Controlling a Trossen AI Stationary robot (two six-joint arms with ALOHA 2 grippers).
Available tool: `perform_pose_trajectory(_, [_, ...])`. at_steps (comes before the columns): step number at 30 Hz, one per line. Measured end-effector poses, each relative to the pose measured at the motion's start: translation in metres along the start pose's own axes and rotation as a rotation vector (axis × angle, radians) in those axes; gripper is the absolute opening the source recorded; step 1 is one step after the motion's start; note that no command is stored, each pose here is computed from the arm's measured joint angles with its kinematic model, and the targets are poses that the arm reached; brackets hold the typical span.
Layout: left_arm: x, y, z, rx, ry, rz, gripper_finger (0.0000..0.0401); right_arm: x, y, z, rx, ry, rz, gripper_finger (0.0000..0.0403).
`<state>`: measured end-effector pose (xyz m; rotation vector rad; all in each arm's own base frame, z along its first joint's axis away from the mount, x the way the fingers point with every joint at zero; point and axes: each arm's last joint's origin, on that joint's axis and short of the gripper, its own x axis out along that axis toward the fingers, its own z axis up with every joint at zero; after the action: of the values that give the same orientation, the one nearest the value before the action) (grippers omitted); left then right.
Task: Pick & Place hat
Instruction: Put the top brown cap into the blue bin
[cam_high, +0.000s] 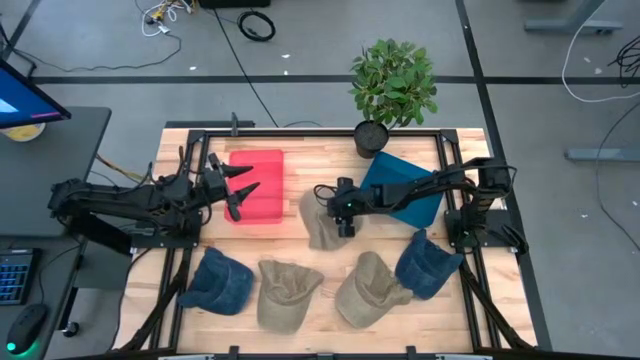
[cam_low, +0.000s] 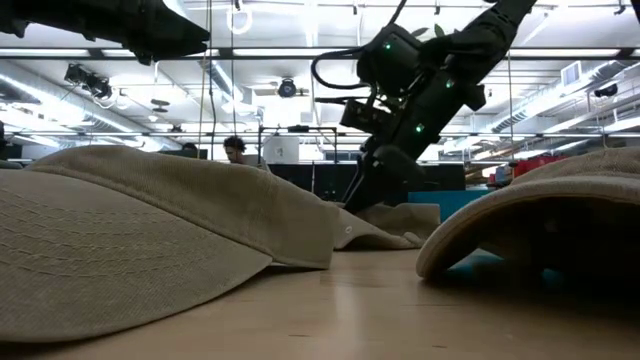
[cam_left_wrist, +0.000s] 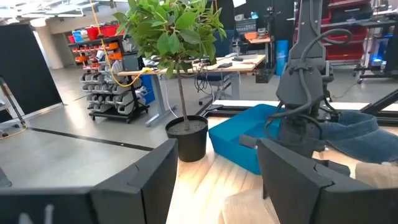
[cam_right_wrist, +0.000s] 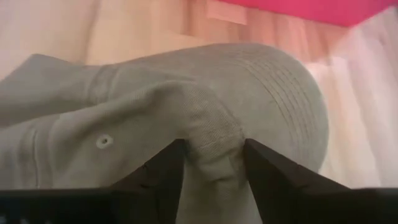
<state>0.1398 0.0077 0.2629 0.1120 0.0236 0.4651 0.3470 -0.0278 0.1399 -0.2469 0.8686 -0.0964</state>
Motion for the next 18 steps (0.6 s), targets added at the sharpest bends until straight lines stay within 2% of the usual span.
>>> perform_pose_trajectory(3, [0.000,0.000,0.000,0.000,0.000,0.000,0.0225,0.000,0.000,0.000,-0.018,0.005,-0.013,0.0123])
perform_pose_trajectory(9, [0.000,0.000,0.000,0.000,0.000,0.000,0.0225,0.000,-0.001,-0.001,-0.021,0.007,-0.016,0.0015])
perform_pose_trajectory(14, [0.000,0.000,0.000,-0.001,0.000,0.000,0.0225,-0.005,0.004,0.004,-0.061,0.006,-0.004,0.0017])
perform_pose_trajectory(18, [0.000,0.000,0.000,0.000,0.001,0.000,0.0225,-0.028,0.011,0.026,-0.142,-0.026,0.024,0.0006])
